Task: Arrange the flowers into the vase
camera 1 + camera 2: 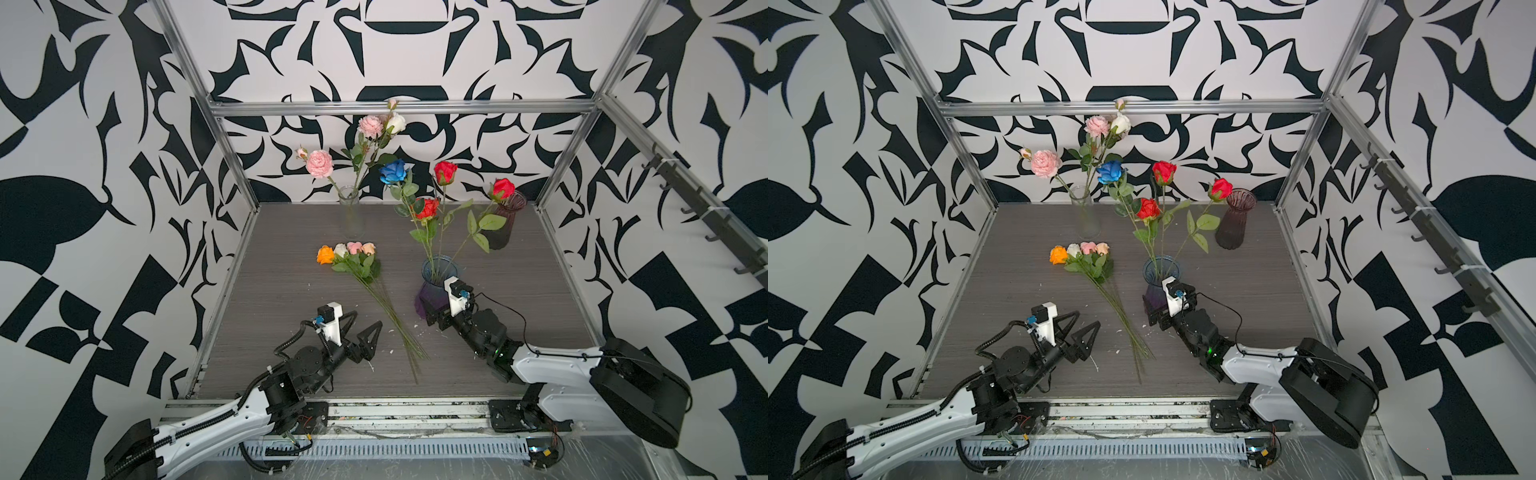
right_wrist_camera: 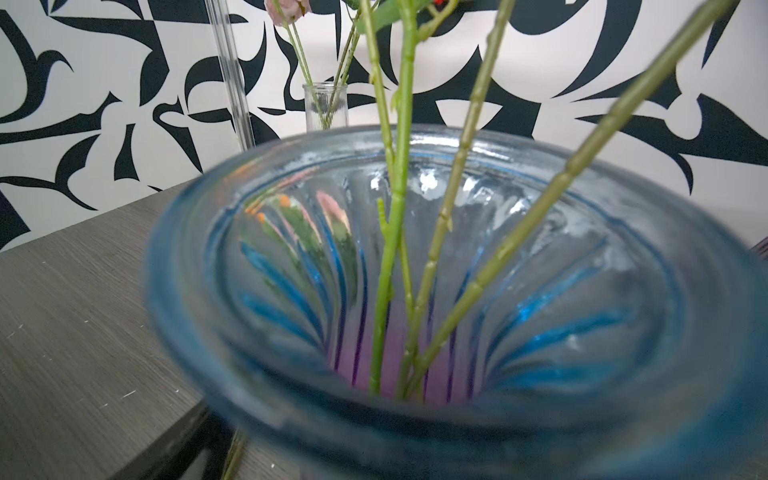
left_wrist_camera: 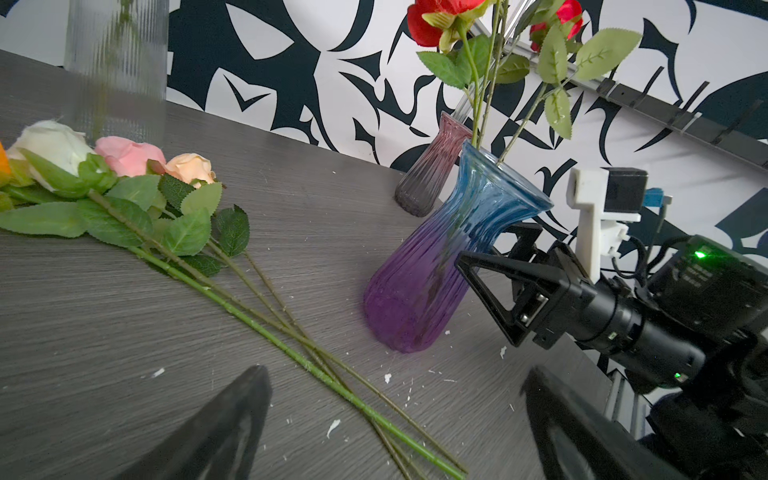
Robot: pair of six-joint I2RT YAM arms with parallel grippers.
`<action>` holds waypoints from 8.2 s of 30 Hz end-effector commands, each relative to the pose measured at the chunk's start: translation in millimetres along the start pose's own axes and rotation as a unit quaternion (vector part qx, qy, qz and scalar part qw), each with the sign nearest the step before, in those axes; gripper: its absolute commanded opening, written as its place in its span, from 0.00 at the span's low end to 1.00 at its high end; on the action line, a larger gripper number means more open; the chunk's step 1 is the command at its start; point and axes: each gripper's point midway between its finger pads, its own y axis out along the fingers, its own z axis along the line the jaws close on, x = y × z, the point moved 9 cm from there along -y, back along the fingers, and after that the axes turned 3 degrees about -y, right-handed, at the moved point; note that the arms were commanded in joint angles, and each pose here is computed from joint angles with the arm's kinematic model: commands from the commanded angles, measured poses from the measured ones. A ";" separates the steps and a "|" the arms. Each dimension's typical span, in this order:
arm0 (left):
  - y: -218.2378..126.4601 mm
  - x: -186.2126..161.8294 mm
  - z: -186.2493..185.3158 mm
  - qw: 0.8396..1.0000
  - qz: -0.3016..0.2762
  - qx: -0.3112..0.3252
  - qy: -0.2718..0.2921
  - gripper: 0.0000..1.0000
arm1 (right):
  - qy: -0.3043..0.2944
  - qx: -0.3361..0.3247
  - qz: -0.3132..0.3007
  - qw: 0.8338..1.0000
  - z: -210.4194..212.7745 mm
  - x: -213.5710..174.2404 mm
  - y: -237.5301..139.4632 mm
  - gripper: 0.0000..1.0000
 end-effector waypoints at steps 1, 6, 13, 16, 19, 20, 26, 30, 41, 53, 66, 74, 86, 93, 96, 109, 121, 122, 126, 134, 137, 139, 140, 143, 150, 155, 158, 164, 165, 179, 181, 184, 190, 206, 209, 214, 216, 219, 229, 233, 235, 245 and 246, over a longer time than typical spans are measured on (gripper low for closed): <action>-1.2 0.9 1.2 1.000 -0.010 0.000 -0.008 1.00 | 0.015 -0.023 -0.060 0.998 -4.3 23.8 3.7 0.99; -0.7 0.6 1.2 1.000 -0.009 0.001 -0.008 0.99 | 0.023 -0.045 -0.052 0.997 -10.0 20.6 7.4 0.99; -0.7 0.5 1.5 1.000 -0.009 0.002 -0.007 0.99 | 0.017 -0.058 -0.051 0.997 -17.3 16.6 13.2 0.92; -0.6 0.3 1.8 1.000 -0.009 0.003 -0.007 0.99 | 0.011 -0.060 -0.049 0.997 -18.9 15.2 16.7 0.93; 0.0 0.3 1.9 1.000 -0.010 0.005 -0.006 0.99 | 0.009 -0.064 -0.052 0.997 -21.4 13.6 20.0 0.88; 0.3 0.1 2.0 1.000 -0.010 0.005 -0.006 1.00 | 0.008 -0.065 -0.053 0.996 -22.2 13.2 21.2 0.88; 2.2 -0.7 1.2 1.000 -0.008 0.003 -0.003 0.99 | 0.003 -0.067 -0.046 0.997 -30.9 9.0 31.0 0.80; 2.9 -0.8 1.0 1.000 -0.008 0.003 -0.001 0.99 | 0.004 -0.078 -0.046 0.996 -41.4 8.1 40.7 0.79; 5.2 -1.8 2.4 1.000 -0.012 0.010 0.002 0.99 | 0.023 -0.072 -0.029 0.997 -88.4 -0.8 93.7 0.78; 6.5 -1.8 5.5 1.000 -0.020 0.012 0.005 0.99 | 0.055 -0.048 -0.018 0.997 -138.6 -9.0 171.1 0.75; 6.7 -1.4 7.5 1.000 -0.023 0.010 0.003 0.99 | -0.002 -0.056 0.019 0.998 -155.9 -3.1 211.8 0.75; 7.4 -1.6 7.5 1.000 -0.023 0.007 0.004 0.99 | -0.030 -0.083 0.029 0.996 -169.0 2.8 216.5 0.78; 9.0 -1.9 7.3 1.000 -0.020 0.006 0.004 1.00 | -0.038 -0.112 0.035 0.992 -192.1 0.6 210.7 0.79; 10.4 -2.4 7.3 1.000 -0.017 0.006 0.005 0.99 | -0.043 -0.115 0.040 0.992 -201.6 1.4 210.1 0.79; 10.9 -2.3 7.2 1.000 -0.017 0.006 0.005 1.00 | -0.042 -0.115 0.040 0.992 -204.4 2.7 209.9 0.82; 11.8 -2.4 7.1 1.000 -0.014 0.005 0.006 0.99 | -0.052 -0.100 0.037 0.993 -204.8 16.2 213.4 0.99; 11.5 -2.2 7.5 1.000 -0.016 0.006 0.004 0.99 | -0.065 -0.097 0.049 0.992 -209.9 15.5 227.6 0.99; 11.6 -2.2 7.8 1.000 -0.016 0.007 0.004 0.99 | -0.066 -0.097 0.048 0.992 -210.2 16.9 228.5 0.99; 11.7 -2.2 7.7 1.000 -0.015 0.006 0.004 0.99 | -0.069 -0.095 0.044 0.992 -210.0 21.9 227.0 0.99; 10.9 -2.2 7.8 1.000 -0.016 0.004 0.004 0.99 | -0.081 -0.098 0.029 0.991 -207.6 36.5 216.9 0.99; 10.6 -1.9 7.7 1.000 -0.016 0.003 0.004 1.00 | -0.084 -0.096 0.020 0.992 -206.6 46.2 213.7 0.99; 10.6 -1.9 7.7 1.000 -0.016 0.003 0.004 0.99 | -0.086 -0.095 0.016 0.992 -206.2 52.4 211.8 0.99; 10.7 -2.0 7.7 1.000 -0.016 0.003 0.004 0.99 | -0.086 -0.095 0.015 0.992 -206.1 54.7 211.0 0.99; 10.6 -2.0 7.5 1.000 -0.016 0.002 0.004 0.99 | -0.090 -0.094 0.012 0.991 -205.2 62.2 208.8 0.99; 10.0 -1.7 7.3 1.000 -0.016 0.000 0.004 0.99 | -0.088 -0.095 0.007 0.992 -204.3 71.4 202.8 0.99; 8.9 -0.7 7.3 1.000 -0.019 0.000 0.003 1.00 | -0.074 -0.099 0.002 0.992 -200.2 73.7 189.0 0.99; 7.7 -1.2 7.9 1.000 -0.018 0.000 0.001 1.00 | -0.065 -0.106 0.000 0.992 -196.4 74.3 174.4 0.99; 3.9 0.9 9.2 1.000 -0.030 0.002 -0.002 0.99 | -0.033 -0.119 -0.004 0.992 -183.8 78.1 128.3 0.99; 3.4 1.6 9.7 0.999 -0.032 0.004 -0.003 1.00 | -0.028 -0.120 -0.009 0.992 -180.4 81.0 118.0 0.99; 4.4 2.1 11.8 0.999 -0.040 0.014 -0.010 0.99 | 0.370 -0.275 0.120 0.879 -268.5 158.8 16.6 0.80; 4.4 2.1 12.0 0.999 -0.041 0.015 -0.009 0.99 | 0.389 -0.285 0.126 0.867 -279.4 161.2 21.4 0.80; 4.0 2.2 11.9 0.999 -0.040 0.013 -0.010 0.99 | 0.427 -0.326 0.146 0.831 -297.6 158.7 30.8 0.75; 2.2 3.3 11.9 0.999 -0.042 0.013 -0.010 0.99 | 0.416 -0.354 0.151 0.824 -321.4 164.5 51.3 0.70; 2.6 3.0 12.7 0.999 -0.042 0.017 -0.011 0.99 | 0.432 -0.327 0.199 0.816 -344.2 126.6 93.5 0.54; 3.0 3.1 12.5 0.999 -0.042 0.017 -0.011 0.99 | 0.440 -0.320 0.198 0.816 -341.2 124.5 92.6 0.39; 3.0 2.5 12.5 0.999 -0.039 0.016 -0.011 0.99 | 0.439 -0.311 0.180 0.823 -334.9 133.7 85.0 0.23; 2.8 2.6 12.5 0.999 -0.039 0.017 -0.012 0.99 | 0.443 -0.309 0.172 0.824 -331.8 138.8 81.0 0.11; 2.7 3.0 12.3 0.999 -0.039 0.017 -0.013 1.00 | 0.449 -0.303 0.162 0.825 -326.2 144.9 75.6 0.00; 2.9 1.8 12.9 0.999 -0.036 0.018 -0.015 0.99 | 0.460 -0.299 0.144 0.823 -296.9 153.9 45.8 0.00; 3.0 2.4 12.8 0.999 -0.037 0.019 -0.015 1.00 | 0.456 -0.296 0.136 0.828 -261.9 161.6 24.9 0.00; 3.0 2.3 12.9 0.999 -0.037 0.020 -0.016 0.99 | 0.455 -0.292 0.150 0.828 -241.3 162.6 15.5 0.00; 3.7 1.5 13.8 0.999 -0.036 0.024 -0.020 0.99 | 0.495 -0.203 0.168 0.828 -146.9 165.6 -20.9 0.00; 3.9 1.0 14.1 0.999 -0.035 0.025 -0.020 0.99 | 0.496 -0.192 0.172 0.829 -136.0 166.4 -21.1 0.00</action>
